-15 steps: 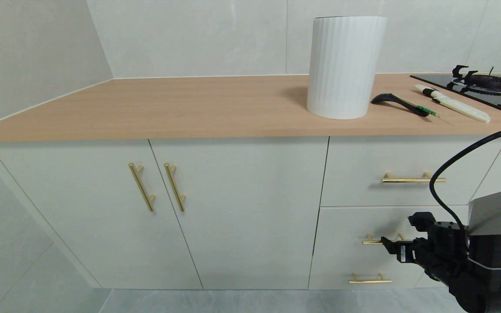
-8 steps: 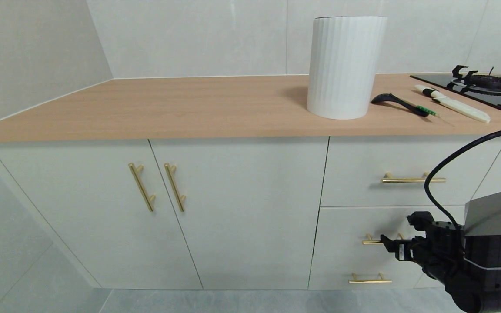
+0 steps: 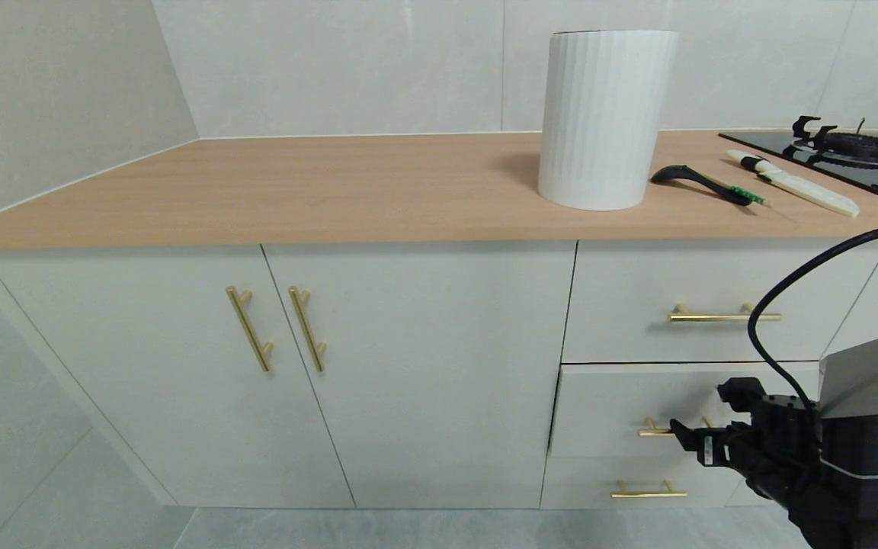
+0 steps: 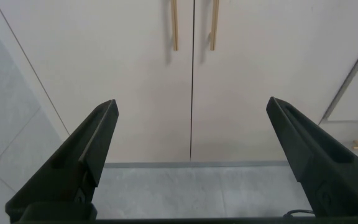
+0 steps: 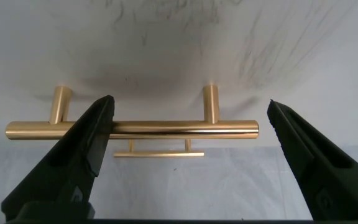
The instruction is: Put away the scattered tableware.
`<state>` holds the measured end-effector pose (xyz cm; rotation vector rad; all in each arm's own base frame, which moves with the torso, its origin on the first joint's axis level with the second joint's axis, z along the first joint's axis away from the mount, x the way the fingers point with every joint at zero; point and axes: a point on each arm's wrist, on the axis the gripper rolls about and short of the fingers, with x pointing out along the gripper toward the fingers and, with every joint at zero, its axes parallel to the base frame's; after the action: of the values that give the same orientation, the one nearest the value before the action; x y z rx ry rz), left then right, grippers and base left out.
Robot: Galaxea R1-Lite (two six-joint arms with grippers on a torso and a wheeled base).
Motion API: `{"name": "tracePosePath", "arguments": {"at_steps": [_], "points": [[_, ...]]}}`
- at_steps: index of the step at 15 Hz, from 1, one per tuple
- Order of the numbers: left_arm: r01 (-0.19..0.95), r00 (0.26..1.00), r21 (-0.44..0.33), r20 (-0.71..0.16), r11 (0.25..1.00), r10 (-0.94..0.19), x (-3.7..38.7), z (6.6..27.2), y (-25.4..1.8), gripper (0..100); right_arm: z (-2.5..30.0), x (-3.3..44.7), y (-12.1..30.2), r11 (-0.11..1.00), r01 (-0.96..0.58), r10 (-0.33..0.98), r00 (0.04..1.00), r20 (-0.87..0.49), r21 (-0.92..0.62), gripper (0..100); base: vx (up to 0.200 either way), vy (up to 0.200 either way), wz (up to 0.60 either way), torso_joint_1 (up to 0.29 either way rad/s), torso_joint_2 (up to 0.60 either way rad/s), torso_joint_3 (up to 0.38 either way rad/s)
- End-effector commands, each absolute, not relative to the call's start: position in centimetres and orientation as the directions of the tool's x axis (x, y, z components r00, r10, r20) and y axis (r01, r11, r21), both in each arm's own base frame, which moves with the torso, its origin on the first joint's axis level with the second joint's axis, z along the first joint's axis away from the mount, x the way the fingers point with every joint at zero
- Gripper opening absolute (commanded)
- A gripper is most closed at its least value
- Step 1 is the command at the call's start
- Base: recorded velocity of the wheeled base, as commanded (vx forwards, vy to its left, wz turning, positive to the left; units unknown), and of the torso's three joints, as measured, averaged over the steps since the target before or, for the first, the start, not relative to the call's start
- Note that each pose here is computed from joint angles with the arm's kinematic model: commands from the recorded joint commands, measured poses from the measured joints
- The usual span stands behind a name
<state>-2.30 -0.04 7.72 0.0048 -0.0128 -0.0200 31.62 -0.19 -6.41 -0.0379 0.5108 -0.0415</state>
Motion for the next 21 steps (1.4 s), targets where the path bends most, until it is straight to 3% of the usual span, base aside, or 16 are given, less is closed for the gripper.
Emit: {"name": "tracePosePath", "arguments": {"at_steps": [1, 5, 10, 14, 17, 21], "points": [[0.020, 1.000, 0.005, 0.011, 1.000, -0.020, -2.3, 7.7, 0.0, 100, -6.0, 30.8, -0.2, 0.998, 0.029, -0.050, 0.863, -0.503, -0.049, 100, 0.000, 0.000, 0.00, 0.000, 0.00, 0.000], [0.020, 1.000, 0.005, 0.011, 1.000, -0.020, -2.3, 7.7, 0.0, 100, -2.5, 27.5, 0.0, 0.999, 0.017, -0.036, 0.866, -0.499, -0.042, 100, 0.000, 0.000, 0.00, 0.000, 0.00, 0.000], [0.020, 1.000, 0.005, 0.011, 1.000, -0.020, -2.3, 7.7, 0.0, 100, 8.1, 23.6, 2.3, 0.997, -0.064, 0.054, 0.973, -0.225, -0.035, 100, 0.000, 0.000, 0.00, 0.000, 0.00, 0.000], [0.020, 1.000, 0.005, 0.011, 1.000, -0.020, -2.3, 7.7, 0.0, 100, 14.6, 23.8, 2.6, 0.996, -0.084, 0.076, 0.975, -0.208, -0.030, 100, 0.000, 0.000, 0.00, 0.000, 0.00, 0.000], [0.020, 1.000, 0.005, 0.011, 1.000, -0.020, -2.3, 7.7, 0.0, 100, 15.1, 27.5, 3.1, 0.995, -0.099, 0.081, 0.917, -0.391, -0.026, 100, 0.000, 0.000, 0.00, 0.000, 0.00, 0.000], [0.020, 1.000, 0.005, 0.011, 1.000, -0.020, -2.3, 7.7, 0.0, 100, 11.1, 31.2, 3.5, 0.995, -0.099, 0.068, 0.836, -0.545, -0.028, 100, 0.000, 0.000, 0.00, 0.000, 0.00, 0.000]]}}
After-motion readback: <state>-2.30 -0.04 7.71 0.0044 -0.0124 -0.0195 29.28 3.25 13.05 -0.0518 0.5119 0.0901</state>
